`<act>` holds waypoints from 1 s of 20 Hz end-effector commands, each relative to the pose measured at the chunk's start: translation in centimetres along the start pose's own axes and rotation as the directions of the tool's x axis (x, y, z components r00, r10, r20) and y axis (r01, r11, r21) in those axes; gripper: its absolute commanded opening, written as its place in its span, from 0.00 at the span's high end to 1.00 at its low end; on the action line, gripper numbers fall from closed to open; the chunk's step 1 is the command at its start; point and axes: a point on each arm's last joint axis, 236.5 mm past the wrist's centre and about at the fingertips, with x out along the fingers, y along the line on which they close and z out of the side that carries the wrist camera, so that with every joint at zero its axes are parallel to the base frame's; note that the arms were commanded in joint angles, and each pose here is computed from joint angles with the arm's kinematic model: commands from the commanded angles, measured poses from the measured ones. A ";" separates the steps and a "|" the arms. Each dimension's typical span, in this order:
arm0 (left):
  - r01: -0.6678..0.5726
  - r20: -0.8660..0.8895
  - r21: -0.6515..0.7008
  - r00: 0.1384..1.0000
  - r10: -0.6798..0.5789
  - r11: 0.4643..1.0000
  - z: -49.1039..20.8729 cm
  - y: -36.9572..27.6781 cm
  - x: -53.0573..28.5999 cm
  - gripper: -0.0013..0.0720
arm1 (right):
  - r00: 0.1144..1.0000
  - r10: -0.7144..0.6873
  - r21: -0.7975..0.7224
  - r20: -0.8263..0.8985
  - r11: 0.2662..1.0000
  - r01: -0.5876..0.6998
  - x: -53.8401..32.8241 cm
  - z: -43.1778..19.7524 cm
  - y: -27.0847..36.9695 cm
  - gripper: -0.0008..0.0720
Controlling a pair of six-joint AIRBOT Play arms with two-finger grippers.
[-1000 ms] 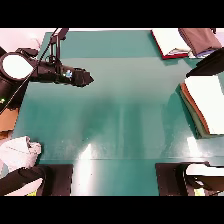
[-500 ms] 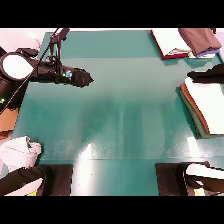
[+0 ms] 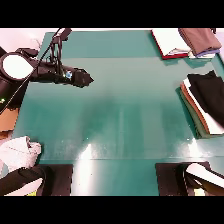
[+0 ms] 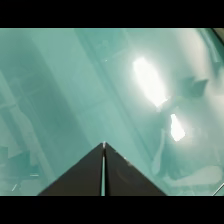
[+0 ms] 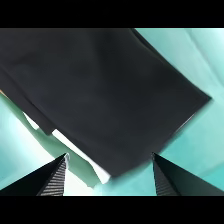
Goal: Fold the shirts.
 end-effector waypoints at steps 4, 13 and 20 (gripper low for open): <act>0.001 0.007 0.001 1.000 -0.001 1.000 0.2 0.0 0.0 0.95 | 0.975 0.189 -0.085 0.117 0.980 -0.180 -2.2 0.2 6.9 0.17; 0.002 -0.001 0.001 1.000 -0.002 1.000 0.0 0.0 0.0 0.95 | 0.805 0.593 -0.663 0.012 0.608 -0.437 -10.1 -9.4 30.2 0.34; -0.007 0.075 0.001 0.997 0.007 1.000 1.8 0.2 -0.1 0.95 | 0.765 0.613 -0.772 -0.199 0.382 -0.507 -10.5 -17.4 36.0 0.96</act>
